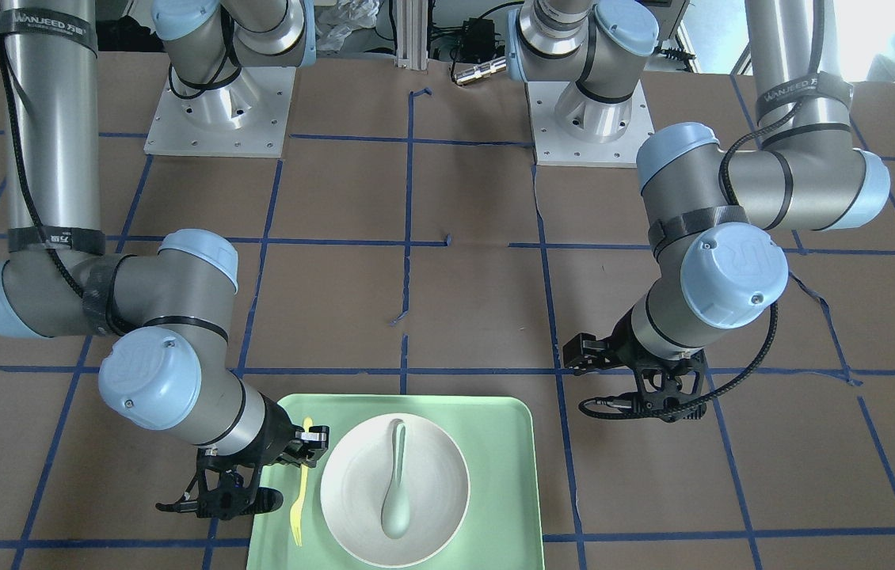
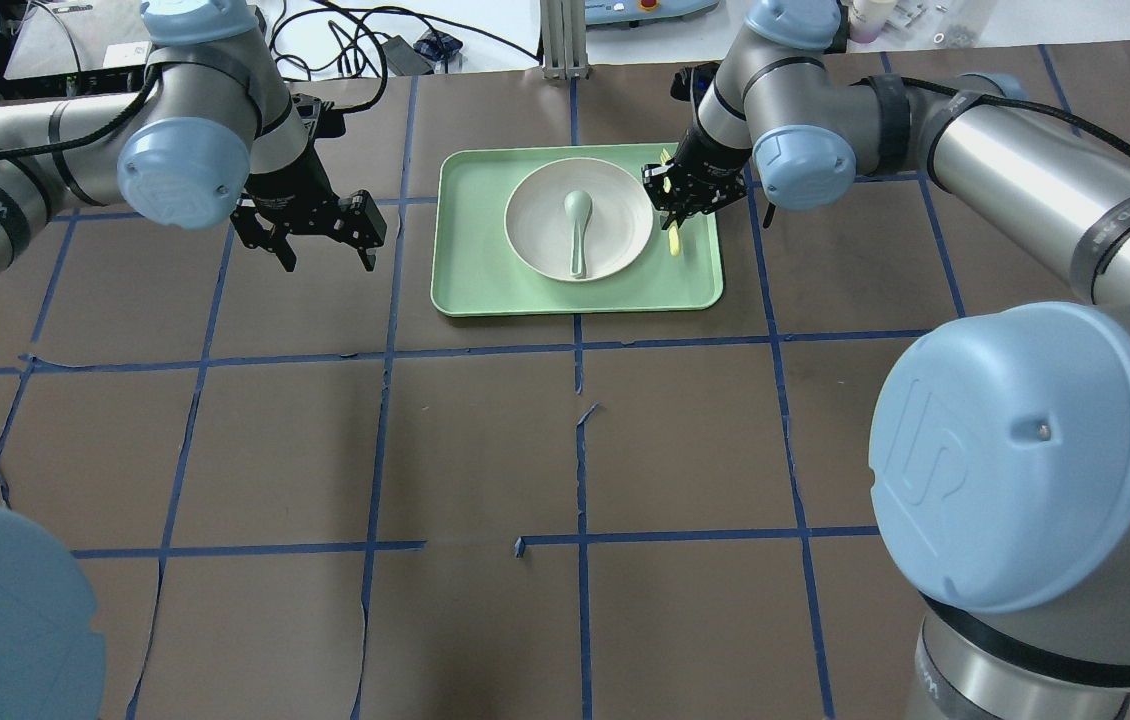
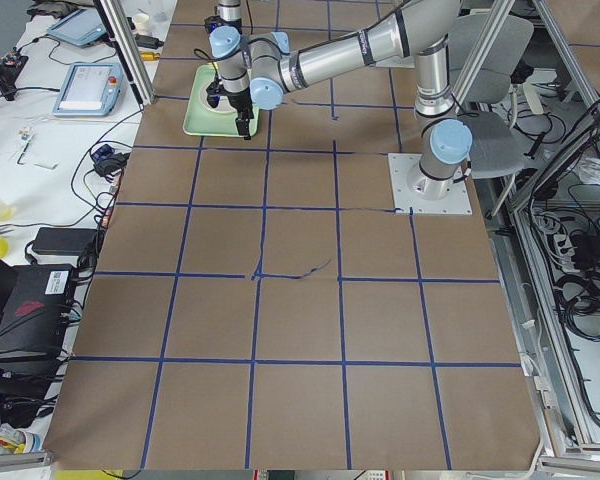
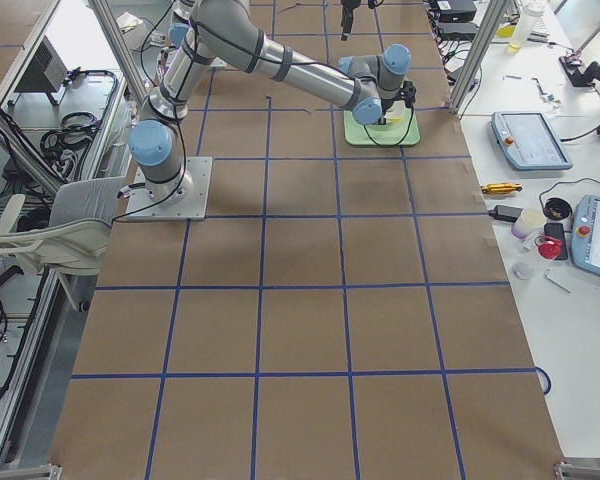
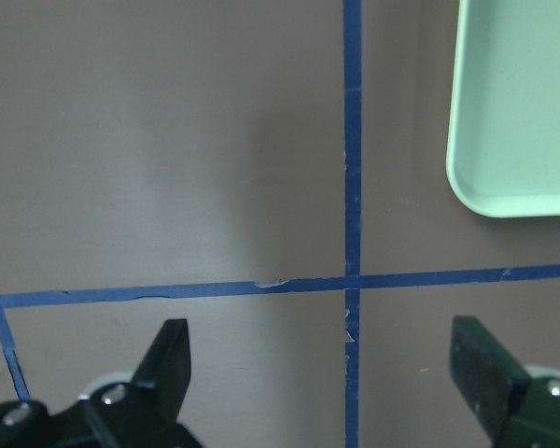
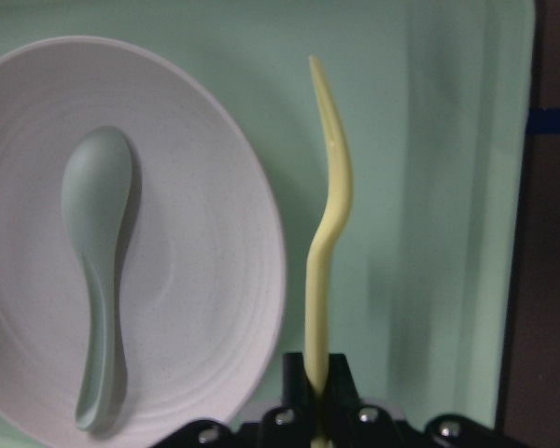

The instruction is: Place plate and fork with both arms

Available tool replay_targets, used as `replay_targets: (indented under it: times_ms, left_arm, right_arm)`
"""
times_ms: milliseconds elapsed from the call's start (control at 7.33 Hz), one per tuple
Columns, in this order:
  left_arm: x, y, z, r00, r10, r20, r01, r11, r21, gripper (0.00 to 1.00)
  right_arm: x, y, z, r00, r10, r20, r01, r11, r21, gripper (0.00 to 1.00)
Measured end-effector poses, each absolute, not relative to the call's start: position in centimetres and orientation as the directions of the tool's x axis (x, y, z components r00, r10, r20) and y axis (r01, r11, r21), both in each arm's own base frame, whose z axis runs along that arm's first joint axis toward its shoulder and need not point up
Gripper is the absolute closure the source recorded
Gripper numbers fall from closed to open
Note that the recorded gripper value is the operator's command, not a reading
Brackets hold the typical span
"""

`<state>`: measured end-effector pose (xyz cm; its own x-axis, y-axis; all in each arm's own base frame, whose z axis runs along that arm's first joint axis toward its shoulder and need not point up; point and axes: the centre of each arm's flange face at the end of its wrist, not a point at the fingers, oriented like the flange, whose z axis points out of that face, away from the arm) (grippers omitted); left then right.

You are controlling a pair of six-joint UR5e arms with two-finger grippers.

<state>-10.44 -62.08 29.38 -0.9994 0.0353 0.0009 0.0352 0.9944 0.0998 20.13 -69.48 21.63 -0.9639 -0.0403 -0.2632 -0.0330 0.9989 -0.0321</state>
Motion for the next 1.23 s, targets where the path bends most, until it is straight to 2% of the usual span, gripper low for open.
replay_targets:
  times_ms: [136,273,682,1227]
  left_arm:
    - [-10.4,-62.1,29.4,-0.999,0.036,0.0,0.035,0.994,0.1,0.0]
    - [-10.3,-62.1,29.3,-0.999,0.038,0.001,0.038,0.994,0.101,0.0]
    - [-10.2,-62.2,29.2,-0.999,0.042,0.001,0.042,0.994,0.102,0.0]
    - [-11.2,-60.1,34.5,-0.999,0.048,-0.014,0.047,0.996,0.075,0.0]
  right_arm:
    - [20.1,-69.5,20.9,-0.964,-0.041,-0.263,-0.036,0.999,-0.025,0.33]
    - [20.0,-69.6,20.4,-0.965,-0.04,-0.259,-0.036,0.999,-0.018,0.0]
    - [19.6,-69.6,20.7,-0.973,-0.041,-0.226,-0.036,0.999,-0.022,0.0]
    - [17.7,-65.1,31.5,-0.998,-0.036,-0.05,-0.037,0.999,0.017,0.0]
